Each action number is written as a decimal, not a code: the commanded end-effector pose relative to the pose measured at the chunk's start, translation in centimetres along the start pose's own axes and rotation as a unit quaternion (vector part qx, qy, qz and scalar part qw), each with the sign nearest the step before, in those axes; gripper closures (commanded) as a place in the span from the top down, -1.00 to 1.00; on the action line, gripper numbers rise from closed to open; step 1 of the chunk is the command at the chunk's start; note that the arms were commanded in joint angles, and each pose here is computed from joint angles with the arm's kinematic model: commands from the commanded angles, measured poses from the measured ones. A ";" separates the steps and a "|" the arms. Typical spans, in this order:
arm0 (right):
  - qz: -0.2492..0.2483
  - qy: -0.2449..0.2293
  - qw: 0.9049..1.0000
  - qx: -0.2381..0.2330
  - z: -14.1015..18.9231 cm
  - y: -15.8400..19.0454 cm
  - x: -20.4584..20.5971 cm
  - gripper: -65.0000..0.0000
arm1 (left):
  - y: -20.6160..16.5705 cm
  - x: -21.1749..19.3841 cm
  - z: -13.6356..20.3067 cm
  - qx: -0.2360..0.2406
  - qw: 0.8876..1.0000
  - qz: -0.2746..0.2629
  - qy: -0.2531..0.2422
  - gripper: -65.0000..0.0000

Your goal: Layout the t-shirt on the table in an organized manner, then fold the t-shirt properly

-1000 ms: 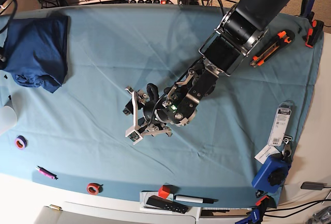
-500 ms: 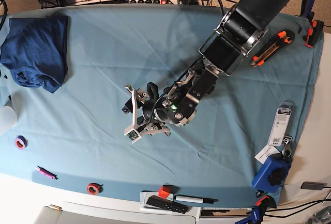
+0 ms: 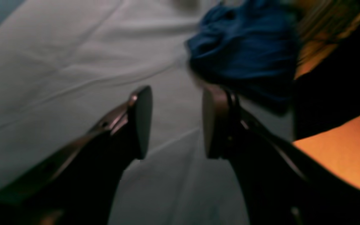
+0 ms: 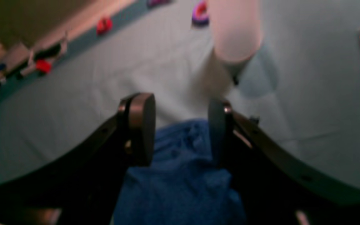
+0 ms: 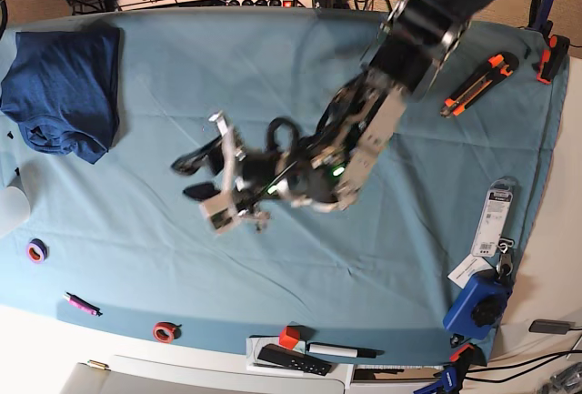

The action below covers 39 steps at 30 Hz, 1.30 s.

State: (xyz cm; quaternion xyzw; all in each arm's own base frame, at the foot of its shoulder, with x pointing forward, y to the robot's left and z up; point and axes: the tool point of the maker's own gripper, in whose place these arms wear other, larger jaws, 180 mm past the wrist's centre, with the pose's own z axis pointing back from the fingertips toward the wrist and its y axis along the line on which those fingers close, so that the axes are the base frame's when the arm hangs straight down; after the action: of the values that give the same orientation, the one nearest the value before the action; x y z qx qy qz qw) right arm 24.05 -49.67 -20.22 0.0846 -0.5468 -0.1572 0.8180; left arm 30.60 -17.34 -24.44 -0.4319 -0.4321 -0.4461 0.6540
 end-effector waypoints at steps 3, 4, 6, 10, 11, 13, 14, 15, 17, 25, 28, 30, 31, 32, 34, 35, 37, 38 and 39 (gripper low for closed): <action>0.059 -0.043 0.997 0.008 1.8 1.7 4.2 -0.17 | -1.0 2.7 2.6 -0.009 0.997 -0.019 -0.068 -0.25; 0.076 -0.042 0.996 0.008 2.0 2.3 4.5 -0.17 | -1.2 2.5 3.5 -0.007 0.997 -0.018 -0.076 -0.25; 0.111 -0.038 0.993 0.010 2.4 3.7 4.9 -0.17 | -1.1 1.9 5.3 0.008 0.996 -0.002 -0.090 -0.25; 0.165 -0.033 0.986 0.021 2.9 6.8 4.3 -0.17 | -0.7 -0.4 9.2 0.054 0.993 0.031 -0.099 -0.25; 0.172 -0.032 0.984 0.024 2.9 7.4 3.8 -0.17 | -0.6 -1.0 10.1 0.066 0.992 0.040 -0.101 -0.25; 0.176 -0.026 0.983 0.033 3.1 8.4 2.5 -0.17 | -0.3 -2.1 12.1 0.092 0.989 0.057 -0.105 -0.25; 0.173 -0.022 0.984 0.040 3.1 8.8 1.8 -0.17 | -0.3 -2.5 13.1 0.103 0.986 0.067 -0.110 -0.25; 0.169 -0.016 0.985 0.044 3.2 9.1 1.0 -0.17 | -0.4 -2.9 14.0 0.112 0.984 0.078 -0.114 -0.25; 0.155 -0.002 0.987 0.050 3.4 9.2 -0.8 -0.17 | -0.7 -3.8 15.6 0.129 0.979 0.103 -0.121 -0.25; 0.059 0.058 0.994 0.078 4.6 9.7 -8.5 -0.17 | -2.7 -8.6 20.7 0.164 0.951 0.229 -0.125 -0.25; 0.018 0.078 0.991 0.111 5.4 11.0 -11.0 -0.17 | -4.3 -10.2 21.6 0.157 0.942 0.273 -0.120 -0.25; 0.007 0.089 0.990 0.110 5.7 11.0 -12.1 -0.17 | -5.4 -11.4 22.0 0.151 0.937 0.297 -0.105 -0.25; 0.002 0.090 0.990 0.110 5.7 11.1 -12.5 -0.17 | -6.0 -12.0 22.1 0.147 0.935 0.307 -0.094 -0.25; -0.002 0.093 0.990 0.109 5.9 11.1 -12.8 -0.17 | -6.7 -12.7 22.3 0.143 0.933 0.319 -0.082 -0.25; -0.006 0.103 0.989 0.106 6.2 11.0 -13.5 -0.17 | -8.1 -14.0 22.8 0.129 0.930 0.339 -0.056 -0.25; -0.006 0.110 0.988 0.105 6.4 10.9 -13.8 -0.17 | -8.8 -14.5 23.1 0.122 0.929 0.347 -0.045 -0.25; -0.008 0.124 0.987 0.103 6.8 10.8 -14.5 -0.17 | -10.1 -15.1 23.7 0.105 0.927 0.360 -0.027 -0.25; -0.009 0.132 0.986 0.102 7.0 10.8 -14.9 -0.17 | -10.6 -15.3 24.0 0.095 0.926 0.365 -0.020 -0.25; -0.010 0.141 0.985 0.102 7.2 10.8 -15.3 -0.17 | -11.1 -15.4 24.3 0.085 0.925 0.369 -0.015 -0.25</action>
State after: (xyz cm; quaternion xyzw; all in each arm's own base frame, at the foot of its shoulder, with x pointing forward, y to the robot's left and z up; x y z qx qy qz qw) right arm 13.28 -33.74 -28.66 0.1964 -0.4211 -0.1070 0.8790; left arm 11.76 6.53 -31.90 -0.5015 -0.2727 -0.1282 0.8110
